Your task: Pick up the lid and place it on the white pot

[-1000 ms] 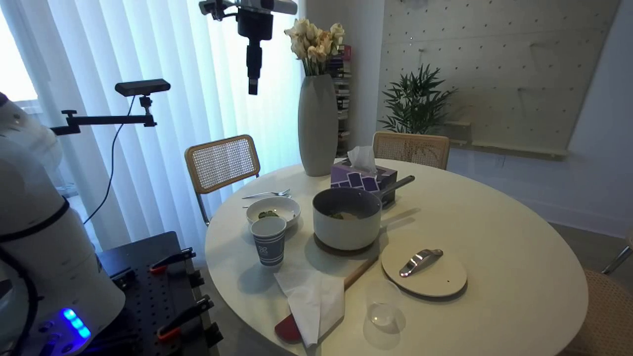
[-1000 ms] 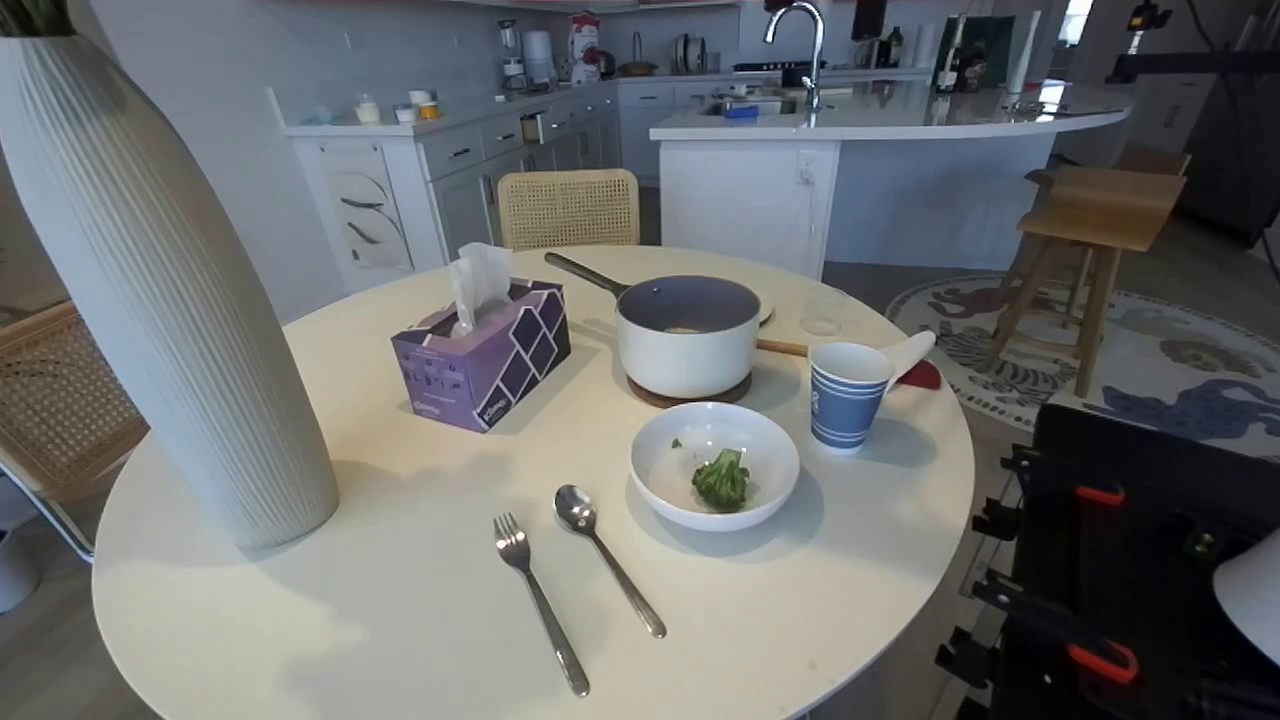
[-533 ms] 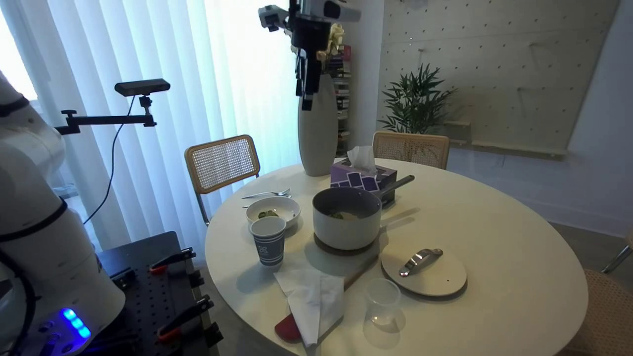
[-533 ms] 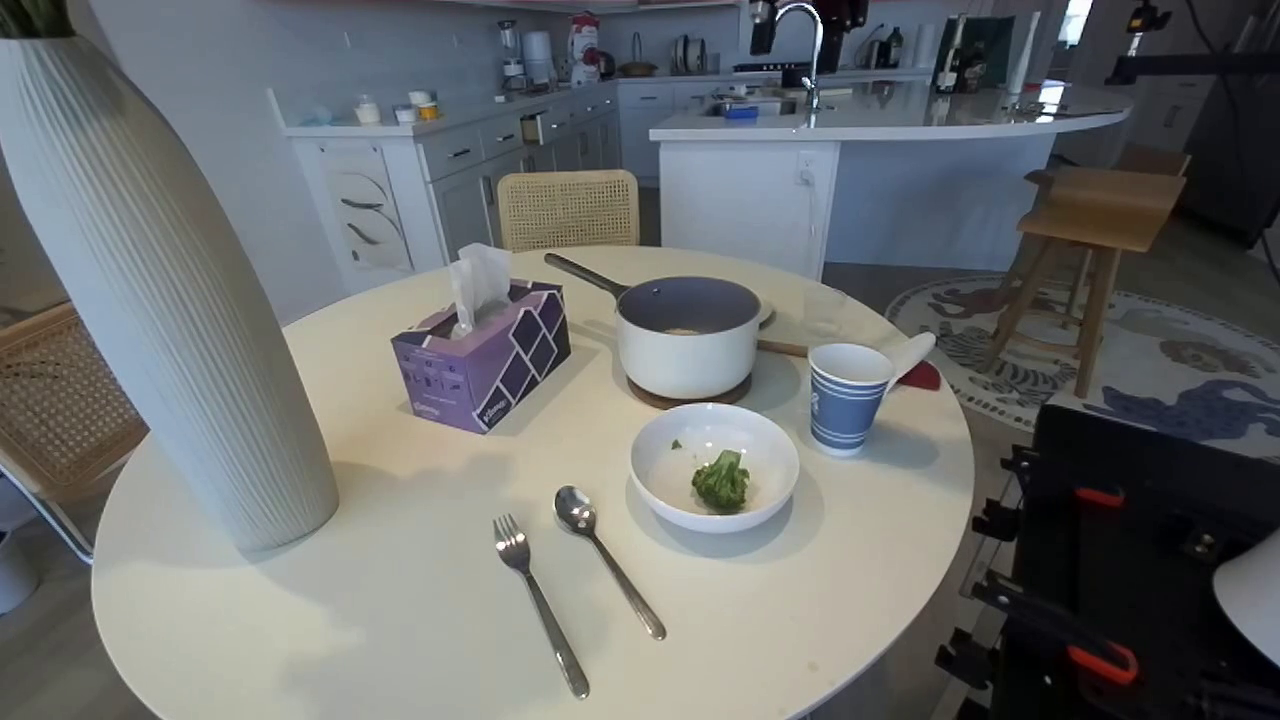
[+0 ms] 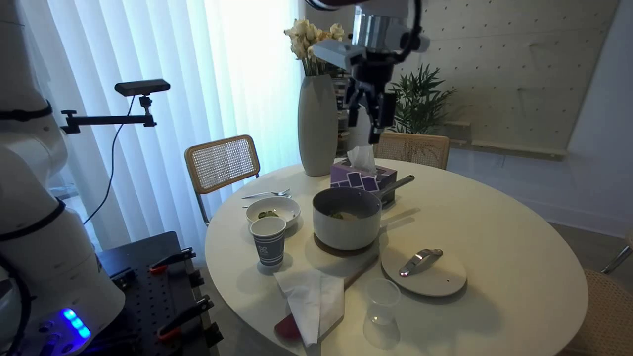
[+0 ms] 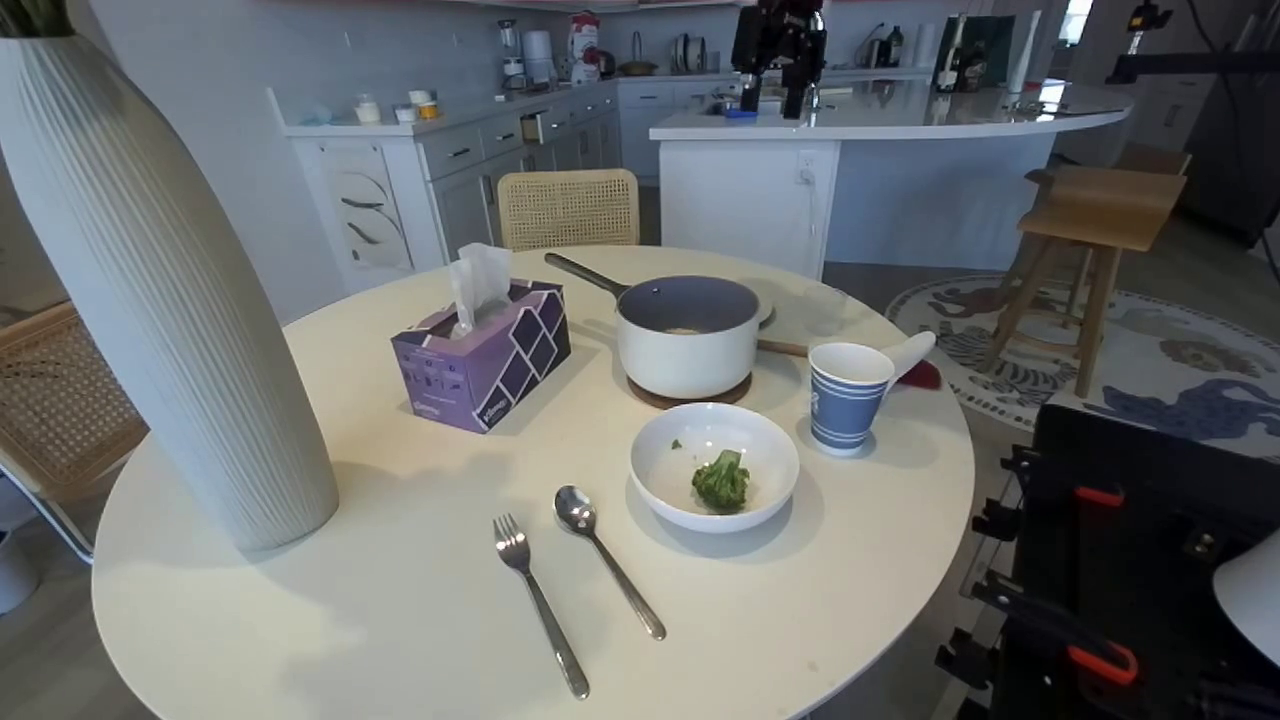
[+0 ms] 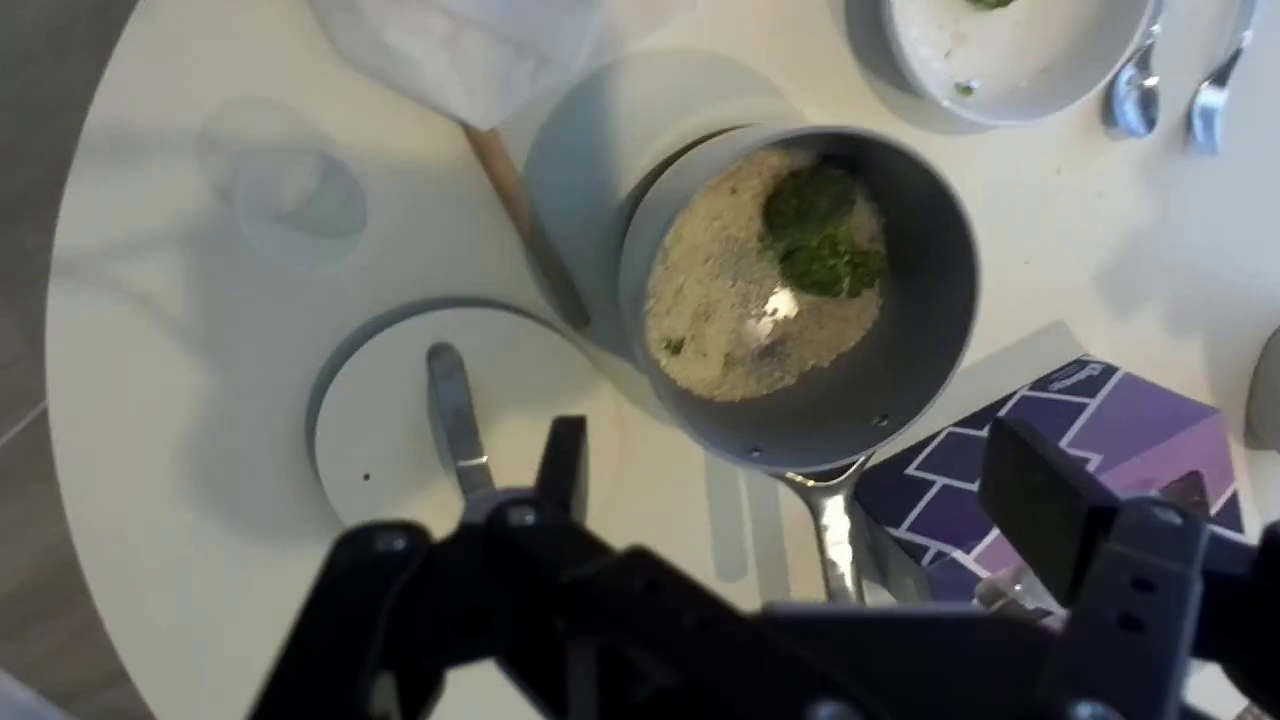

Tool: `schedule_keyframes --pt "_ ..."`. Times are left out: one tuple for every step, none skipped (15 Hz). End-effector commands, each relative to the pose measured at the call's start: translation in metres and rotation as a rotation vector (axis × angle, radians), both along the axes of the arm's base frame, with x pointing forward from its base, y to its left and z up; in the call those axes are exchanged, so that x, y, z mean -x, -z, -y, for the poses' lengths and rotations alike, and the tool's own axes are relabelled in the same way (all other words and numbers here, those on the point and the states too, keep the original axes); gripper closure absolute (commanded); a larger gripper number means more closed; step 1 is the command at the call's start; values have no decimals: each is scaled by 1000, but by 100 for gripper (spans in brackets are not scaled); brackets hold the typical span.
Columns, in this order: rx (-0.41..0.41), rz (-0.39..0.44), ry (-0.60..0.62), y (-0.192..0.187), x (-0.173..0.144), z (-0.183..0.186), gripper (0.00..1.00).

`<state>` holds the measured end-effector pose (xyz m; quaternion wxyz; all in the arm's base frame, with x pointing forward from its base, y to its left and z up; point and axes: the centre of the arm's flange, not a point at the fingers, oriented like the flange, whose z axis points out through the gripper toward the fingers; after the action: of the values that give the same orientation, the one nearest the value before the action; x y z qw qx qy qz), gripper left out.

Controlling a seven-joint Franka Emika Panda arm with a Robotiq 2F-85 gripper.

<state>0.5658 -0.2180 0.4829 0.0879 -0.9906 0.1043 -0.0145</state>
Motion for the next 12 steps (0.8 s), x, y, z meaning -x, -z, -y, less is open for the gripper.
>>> schedule_keyframes --pt "63 75 -59 31 -46 60 0" --pt "78 98 -70 42 -52 78 0" --pt "89 119 -76 52 -58 93 0" --pt "100 156 -75 63 -63 107 0" --pt "111 190 -73 73 -68 119 0" --pt "113 217 -69 85 -73 129 0" --pt "116 240 -69 95 -77 136 0" --pt "113 257 -71 105 -81 141 0" --pt "113 268 -77 115 -83 143 0" --pt "113 273 -85 125 -86 144 0" --pt "114 275 -99 134 -88 143 0" --pt "114 276 -108 143 -90 142 0"
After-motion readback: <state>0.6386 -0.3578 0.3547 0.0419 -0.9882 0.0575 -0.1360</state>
